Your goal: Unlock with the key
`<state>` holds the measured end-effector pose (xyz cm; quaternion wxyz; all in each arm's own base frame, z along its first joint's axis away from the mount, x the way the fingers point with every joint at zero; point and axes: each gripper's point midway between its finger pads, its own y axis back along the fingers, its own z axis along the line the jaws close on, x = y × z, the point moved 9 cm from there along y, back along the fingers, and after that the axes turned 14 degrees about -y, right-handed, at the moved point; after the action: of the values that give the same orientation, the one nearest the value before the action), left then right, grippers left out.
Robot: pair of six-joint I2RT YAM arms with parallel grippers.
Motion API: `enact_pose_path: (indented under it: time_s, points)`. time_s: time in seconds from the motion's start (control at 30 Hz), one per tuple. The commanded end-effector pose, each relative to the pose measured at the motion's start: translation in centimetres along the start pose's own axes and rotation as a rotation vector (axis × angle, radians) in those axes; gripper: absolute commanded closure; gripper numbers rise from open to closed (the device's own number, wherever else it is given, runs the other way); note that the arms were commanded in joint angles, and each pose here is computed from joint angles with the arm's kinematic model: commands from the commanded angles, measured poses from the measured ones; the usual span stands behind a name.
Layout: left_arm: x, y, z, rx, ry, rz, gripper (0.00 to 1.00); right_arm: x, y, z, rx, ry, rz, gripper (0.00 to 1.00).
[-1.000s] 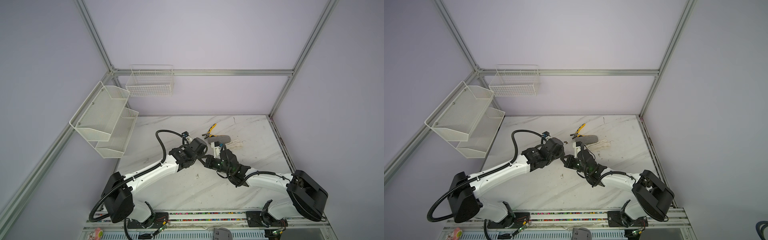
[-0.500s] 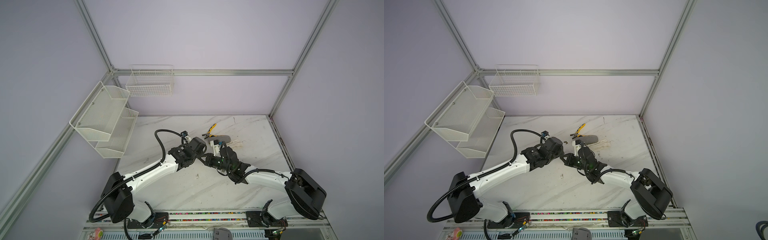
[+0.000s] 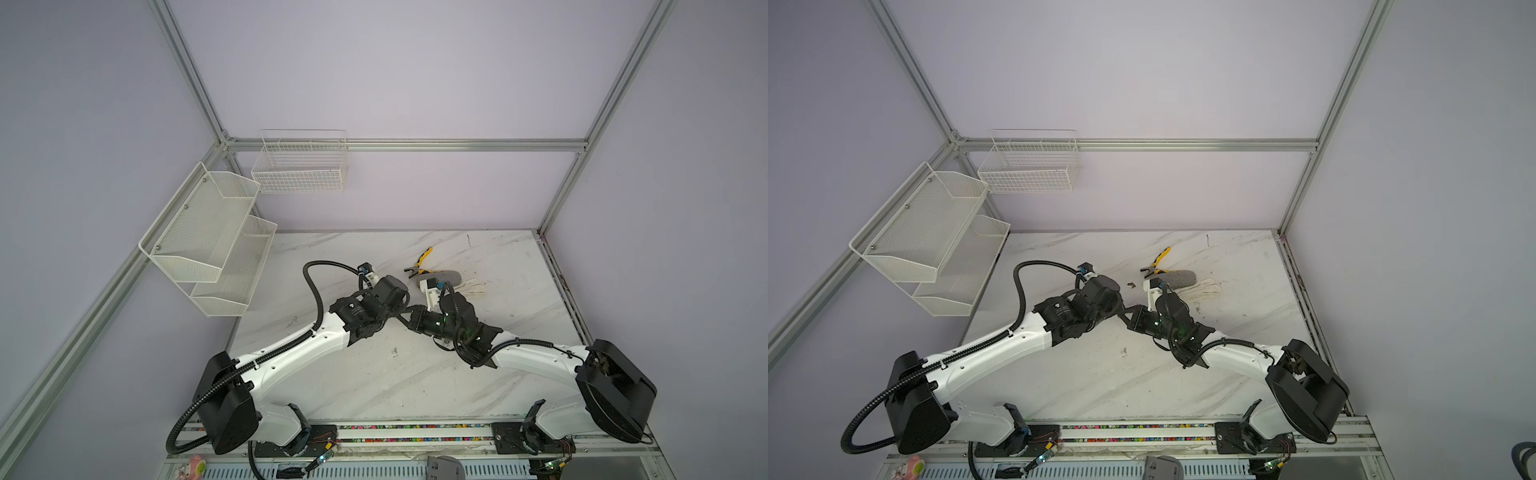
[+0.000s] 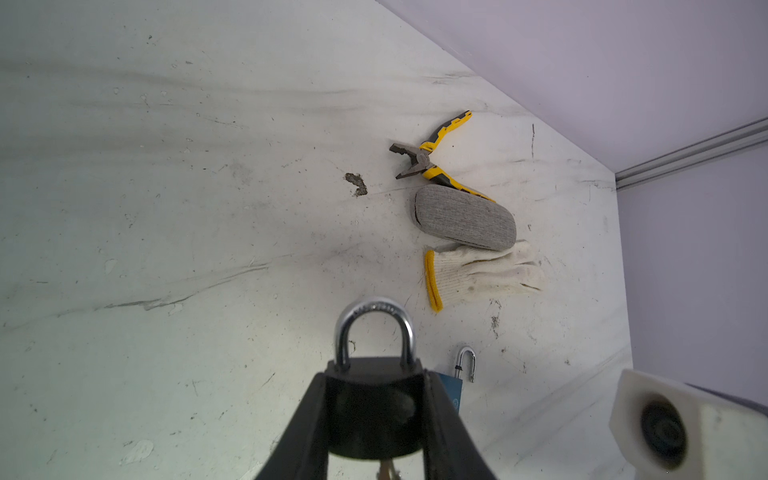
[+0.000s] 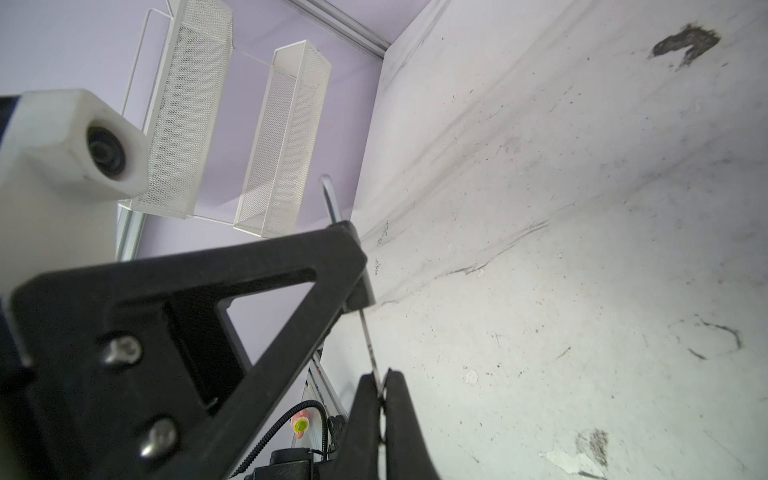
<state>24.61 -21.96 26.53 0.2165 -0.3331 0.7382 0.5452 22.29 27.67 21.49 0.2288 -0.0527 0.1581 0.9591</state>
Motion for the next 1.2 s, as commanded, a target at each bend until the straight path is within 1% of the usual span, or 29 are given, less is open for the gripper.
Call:
enact_pose_path:
  time_s: [0.0,0.17,0.23,0.43,0.57,1.0,1.03,1.1,1.17]
  points:
    - [0.9,0.7,-0.2,0.075,0.057,0.053,1.00,-0.8,0.3,2.0,-0.080,-0.009,-0.102,1.00]
    - [1.9,1.1,-0.5,0.100,0.055,0.083,1.00,-1.7,0.8,2.7,-0.057,0.055,-0.202,1.00]
    - [2.1,1.3,-0.6,0.117,0.060,0.094,1.00,-2.0,1.1,3.1,-0.086,0.069,-0.235,1.00]
    - [2.2,1.5,-0.9,0.128,0.018,0.096,1.00,-2.4,1.0,4.3,-0.101,0.117,-0.256,1.00]
    - [1.9,1.6,-1.0,0.126,0.018,0.084,1.00,-2.4,0.8,4.4,-0.085,0.157,-0.249,1.00]
    - [0.4,1.8,-1.5,0.116,0.026,-0.012,1.00,-1.4,1.1,2.7,-0.064,0.176,-0.183,1.00]
    - [0.3,1.8,-1.4,0.110,0.027,-0.019,1.00,-1.4,1.1,2.5,-0.060,0.177,-0.181,0.99]
    - [-0.1,1.9,-1.3,0.099,0.034,-0.038,1.00,-1.3,1.2,2.1,-0.048,0.174,-0.174,0.93]
    - [-0.4,2.0,-1.2,0.088,0.042,-0.056,1.00,-1.1,1.8,2.8,-0.076,0.187,-0.166,0.88]
